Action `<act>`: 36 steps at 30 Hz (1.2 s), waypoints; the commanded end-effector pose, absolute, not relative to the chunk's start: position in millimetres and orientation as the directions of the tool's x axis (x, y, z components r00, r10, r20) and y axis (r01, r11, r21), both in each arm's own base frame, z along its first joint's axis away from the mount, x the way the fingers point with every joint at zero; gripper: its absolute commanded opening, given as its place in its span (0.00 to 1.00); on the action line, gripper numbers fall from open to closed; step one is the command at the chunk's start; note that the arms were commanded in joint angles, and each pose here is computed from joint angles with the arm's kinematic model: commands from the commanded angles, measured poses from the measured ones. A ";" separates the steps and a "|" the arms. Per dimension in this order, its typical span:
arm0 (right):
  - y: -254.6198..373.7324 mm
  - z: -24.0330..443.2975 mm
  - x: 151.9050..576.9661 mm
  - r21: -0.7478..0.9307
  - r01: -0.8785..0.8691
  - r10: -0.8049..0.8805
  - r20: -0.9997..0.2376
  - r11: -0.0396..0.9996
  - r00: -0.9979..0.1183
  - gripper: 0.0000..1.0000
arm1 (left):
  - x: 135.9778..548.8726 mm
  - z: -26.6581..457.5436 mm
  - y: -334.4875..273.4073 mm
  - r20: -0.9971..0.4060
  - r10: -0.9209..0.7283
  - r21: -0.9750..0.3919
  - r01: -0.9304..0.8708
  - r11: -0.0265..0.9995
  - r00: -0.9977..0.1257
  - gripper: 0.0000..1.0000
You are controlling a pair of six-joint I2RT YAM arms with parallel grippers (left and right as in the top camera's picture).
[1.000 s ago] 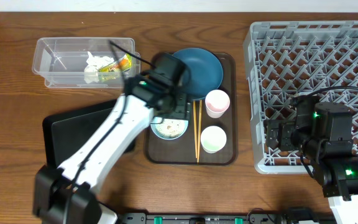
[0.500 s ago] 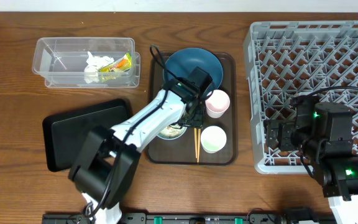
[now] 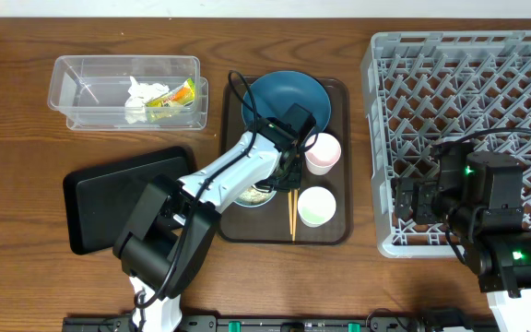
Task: Sort waste into correct bins and load items into the dishwasher rack
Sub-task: 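Reach left gripper to light-blue rice bowl and grasp its rim, then lift bowl with left gripper and tip rice onto black tray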
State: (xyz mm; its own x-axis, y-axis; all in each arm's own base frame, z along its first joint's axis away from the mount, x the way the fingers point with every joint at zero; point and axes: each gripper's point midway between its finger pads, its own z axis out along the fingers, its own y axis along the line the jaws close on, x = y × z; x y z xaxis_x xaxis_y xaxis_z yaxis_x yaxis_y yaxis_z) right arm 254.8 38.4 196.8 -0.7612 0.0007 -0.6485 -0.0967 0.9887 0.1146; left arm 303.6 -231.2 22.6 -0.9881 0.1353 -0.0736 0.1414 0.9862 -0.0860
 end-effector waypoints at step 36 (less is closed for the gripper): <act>35.7 204.0 253.9 0.118 -0.083 0.015 -0.656 0.989 -0.754 0.99 | 304.6 133.4 -173.2 -0.257 0.008 -0.091 0.032 0.995 -0.966 0.06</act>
